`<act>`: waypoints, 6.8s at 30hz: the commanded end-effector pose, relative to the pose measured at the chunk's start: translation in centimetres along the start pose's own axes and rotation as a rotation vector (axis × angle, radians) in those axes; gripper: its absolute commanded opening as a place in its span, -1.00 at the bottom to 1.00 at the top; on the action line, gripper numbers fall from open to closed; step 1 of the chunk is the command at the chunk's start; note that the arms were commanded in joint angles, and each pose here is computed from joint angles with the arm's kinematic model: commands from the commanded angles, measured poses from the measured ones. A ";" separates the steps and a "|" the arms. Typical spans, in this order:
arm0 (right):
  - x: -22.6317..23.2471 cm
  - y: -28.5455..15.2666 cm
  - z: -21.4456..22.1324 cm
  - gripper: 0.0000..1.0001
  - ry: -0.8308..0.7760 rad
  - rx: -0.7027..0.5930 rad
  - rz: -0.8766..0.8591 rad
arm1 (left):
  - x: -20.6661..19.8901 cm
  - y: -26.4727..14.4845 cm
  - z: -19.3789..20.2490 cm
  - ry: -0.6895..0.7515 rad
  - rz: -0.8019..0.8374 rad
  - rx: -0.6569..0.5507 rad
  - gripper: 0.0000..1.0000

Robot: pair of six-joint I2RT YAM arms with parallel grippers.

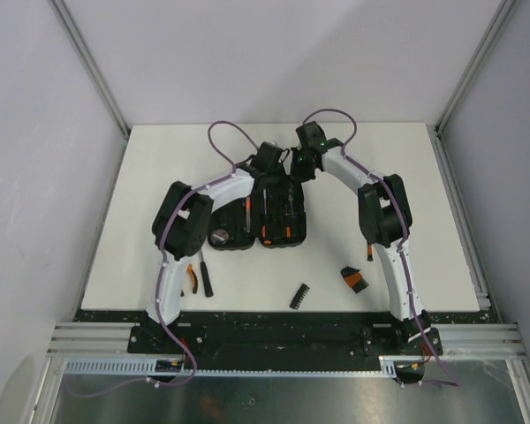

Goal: Pack the tool kit

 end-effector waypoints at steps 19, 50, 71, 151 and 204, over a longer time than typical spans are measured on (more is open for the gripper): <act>-1.6 4.0 7.3 -1.00 0.021 0.260 0.068 | -0.6 -2.2 -6.0 0.064 -0.021 -0.229 -0.47; -1.4 0.2 3.5 -0.88 0.090 0.084 -0.003 | 0.5 1.6 -4.8 0.089 0.094 0.005 -0.70; -0.1 -0.3 4.5 -0.98 0.011 0.137 0.037 | 2.0 2.9 -3.4 0.135 0.074 0.072 -0.87; 0.2 6.3 12.2 -1.00 -0.066 0.426 0.426 | 4.1 -15.1 -11.5 -0.050 0.007 -0.085 -0.37; -12.2 -16.9 17.0 0.15 0.276 0.172 0.447 | 12.7 -10.2 -6.4 -0.037 -0.049 0.085 0.60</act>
Point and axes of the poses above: each gripper's point midway between its finger pads, its own y axis out along the fingers, its own x axis along the line the jaws close on, z = x × y, the point moved 7 cm from there along -y, back along the fingers, and after that the axes turned 11 degrees about -y, right-handed, at the moved point
